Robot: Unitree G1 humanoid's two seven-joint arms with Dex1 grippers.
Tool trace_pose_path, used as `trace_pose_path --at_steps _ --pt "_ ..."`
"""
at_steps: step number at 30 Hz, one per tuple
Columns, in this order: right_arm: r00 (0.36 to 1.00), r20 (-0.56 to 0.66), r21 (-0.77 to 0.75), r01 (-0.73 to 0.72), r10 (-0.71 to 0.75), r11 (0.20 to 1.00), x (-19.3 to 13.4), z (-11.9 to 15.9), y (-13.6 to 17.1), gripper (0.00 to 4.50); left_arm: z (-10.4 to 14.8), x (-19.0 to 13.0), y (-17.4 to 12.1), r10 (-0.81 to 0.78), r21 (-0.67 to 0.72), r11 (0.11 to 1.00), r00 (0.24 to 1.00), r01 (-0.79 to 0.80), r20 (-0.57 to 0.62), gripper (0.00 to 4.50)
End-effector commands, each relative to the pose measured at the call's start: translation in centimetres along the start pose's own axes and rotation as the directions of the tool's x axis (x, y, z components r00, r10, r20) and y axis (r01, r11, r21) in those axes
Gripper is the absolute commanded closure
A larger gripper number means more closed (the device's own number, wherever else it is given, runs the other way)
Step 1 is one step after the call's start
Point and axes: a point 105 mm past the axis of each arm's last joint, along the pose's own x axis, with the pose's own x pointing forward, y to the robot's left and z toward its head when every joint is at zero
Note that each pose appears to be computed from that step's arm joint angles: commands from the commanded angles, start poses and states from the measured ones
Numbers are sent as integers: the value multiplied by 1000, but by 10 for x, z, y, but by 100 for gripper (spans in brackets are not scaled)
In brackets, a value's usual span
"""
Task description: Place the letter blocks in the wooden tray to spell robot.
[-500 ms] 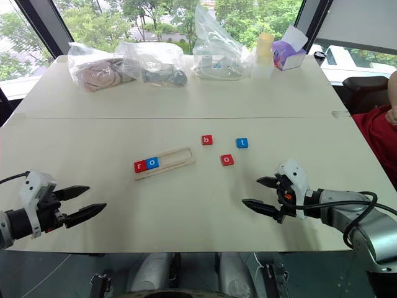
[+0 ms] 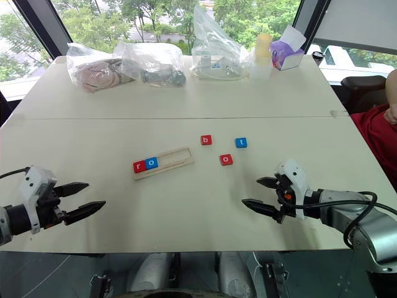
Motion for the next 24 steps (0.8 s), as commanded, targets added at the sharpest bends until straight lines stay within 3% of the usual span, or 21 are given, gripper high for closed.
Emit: trace_pose_path --at_steps 1,10,15,19,24 --pt "1000 21 -42 9 -8 999 -4 12 0 5 5 -6 4 23 23 999 1000 -23 9 0" --pt "998 -3 9 57 -57 998 -3 12 -6 5 2 -10 15 57 71 996 997 -53 -55 0" --pt "997 20 6 -80 80 997 10 27 21 5 18 -1 24 -7 150 989 999 12 -35 0" --pt "982 33 -96 -180 184 979 35 49 44 5 31 31 31 -116 272 954 991 129 -63 0" --pt "983 37 -182 -173 182 968 63 60 54 5 40 62 34 -212 364 900 970 240 -115 0"
